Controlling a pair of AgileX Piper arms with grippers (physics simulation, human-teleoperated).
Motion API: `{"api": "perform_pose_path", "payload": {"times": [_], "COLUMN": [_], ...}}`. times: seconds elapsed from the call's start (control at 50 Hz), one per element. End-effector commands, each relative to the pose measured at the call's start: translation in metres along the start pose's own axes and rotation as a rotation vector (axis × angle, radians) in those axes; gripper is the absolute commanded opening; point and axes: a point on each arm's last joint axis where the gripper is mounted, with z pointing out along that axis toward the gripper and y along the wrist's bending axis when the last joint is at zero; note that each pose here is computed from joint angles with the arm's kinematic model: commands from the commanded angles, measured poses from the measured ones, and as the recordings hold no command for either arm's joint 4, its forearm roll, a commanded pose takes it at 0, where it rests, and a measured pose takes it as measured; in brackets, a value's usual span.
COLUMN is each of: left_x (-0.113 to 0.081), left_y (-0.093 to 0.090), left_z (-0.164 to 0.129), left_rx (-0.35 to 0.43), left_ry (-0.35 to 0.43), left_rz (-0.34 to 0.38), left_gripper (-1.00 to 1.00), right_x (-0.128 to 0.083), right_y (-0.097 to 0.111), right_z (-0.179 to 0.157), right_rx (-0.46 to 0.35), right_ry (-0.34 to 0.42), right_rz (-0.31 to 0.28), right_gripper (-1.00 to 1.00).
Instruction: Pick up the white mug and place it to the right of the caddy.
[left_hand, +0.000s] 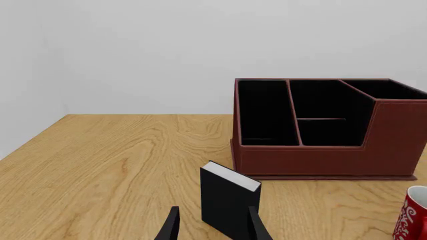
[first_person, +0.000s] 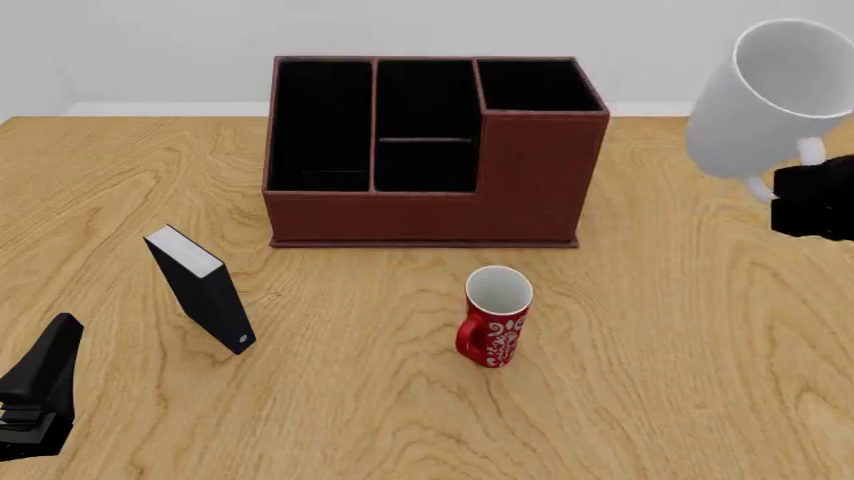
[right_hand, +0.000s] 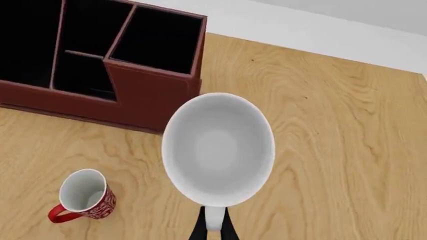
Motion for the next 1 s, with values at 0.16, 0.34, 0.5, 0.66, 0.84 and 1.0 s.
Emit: {"api": "perform_pose_path", "payload": {"times": [0.16, 0.34, 0.5, 0.66, 0.84, 1.0], "left_x": [0.000, 0.000, 0.000, 0.000, 0.000, 0.000], "left_y": [0.000, 0.000, 0.000, 0.000, 0.000, 0.000], "left_z": [0.000, 0.000, 0.000, 0.000, 0.000, 0.000], "left_rx": [0.000, 0.000, 0.000, 0.000, 0.000, 0.000], "left_ry": [0.000, 0.000, 0.000, 0.000, 0.000, 0.000], "left_rz": [0.000, 0.000, 0.000, 0.000, 0.000, 0.000], "left_gripper": [1.00, 1.00, 1.00, 1.00, 1.00, 1.00], "right_x": [-0.023, -0.043, -0.051, -0.067, -0.077, -0.087], "right_y": [-0.007, -0.006, -0.009, -0.015, -0.017, -0.023], "right_z": [0.025, 0.044, 0.059, 0.066, 0.077, 0.090], "right_rx": [0.016, -0.007, -0.001, 0.011, 0.010, 0.022], "right_ry": [0.010, 0.030, 0.052, 0.054, 0.062, 0.073], "right_rz": [0.029, 0.048, 0.044, 0.053, 0.058, 0.068], "right_gripper": [-1.00, -1.00, -1.00, -1.00, -1.00, -1.00]}}
